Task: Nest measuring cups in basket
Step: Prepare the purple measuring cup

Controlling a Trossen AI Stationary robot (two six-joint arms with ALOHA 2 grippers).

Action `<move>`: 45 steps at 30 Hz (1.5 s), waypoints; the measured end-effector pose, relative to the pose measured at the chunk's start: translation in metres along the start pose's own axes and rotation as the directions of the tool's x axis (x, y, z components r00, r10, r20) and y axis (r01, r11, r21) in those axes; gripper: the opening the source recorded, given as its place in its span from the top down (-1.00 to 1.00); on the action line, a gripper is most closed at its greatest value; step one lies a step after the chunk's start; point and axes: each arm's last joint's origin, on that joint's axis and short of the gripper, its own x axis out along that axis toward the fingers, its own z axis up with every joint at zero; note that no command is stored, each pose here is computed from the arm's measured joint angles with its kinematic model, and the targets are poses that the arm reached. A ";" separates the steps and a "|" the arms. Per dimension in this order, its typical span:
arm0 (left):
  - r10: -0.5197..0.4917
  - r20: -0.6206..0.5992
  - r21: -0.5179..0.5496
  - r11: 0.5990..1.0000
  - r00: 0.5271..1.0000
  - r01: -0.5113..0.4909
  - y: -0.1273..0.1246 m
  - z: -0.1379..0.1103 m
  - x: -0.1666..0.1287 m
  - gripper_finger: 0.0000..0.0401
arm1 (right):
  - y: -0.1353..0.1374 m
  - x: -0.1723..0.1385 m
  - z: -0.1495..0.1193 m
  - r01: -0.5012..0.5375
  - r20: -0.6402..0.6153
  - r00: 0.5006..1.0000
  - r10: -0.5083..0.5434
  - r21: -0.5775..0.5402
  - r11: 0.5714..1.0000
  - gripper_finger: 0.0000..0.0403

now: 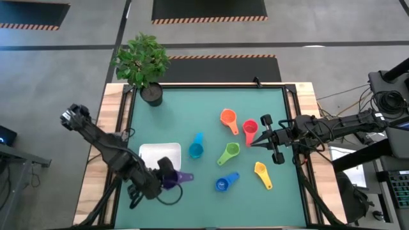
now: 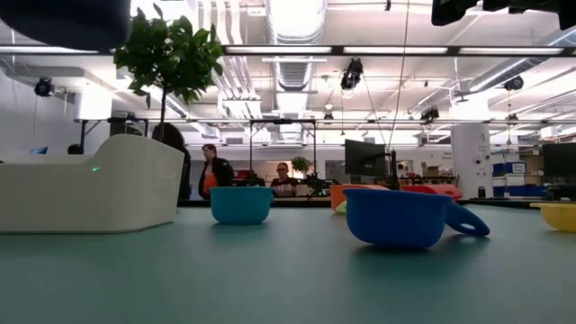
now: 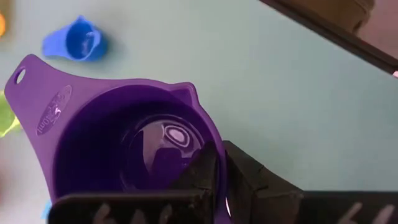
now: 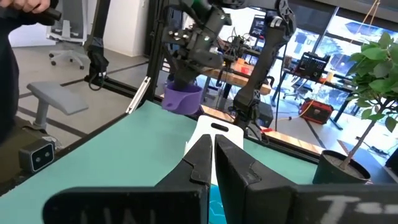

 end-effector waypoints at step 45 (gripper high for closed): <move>0.033 0.009 -0.090 0.995 0.999 -0.032 0.034 0.022 0.130 1.00 | -0.002 0.000 0.007 0.014 0.042 0.999 -0.011 -0.069 0.998 0.96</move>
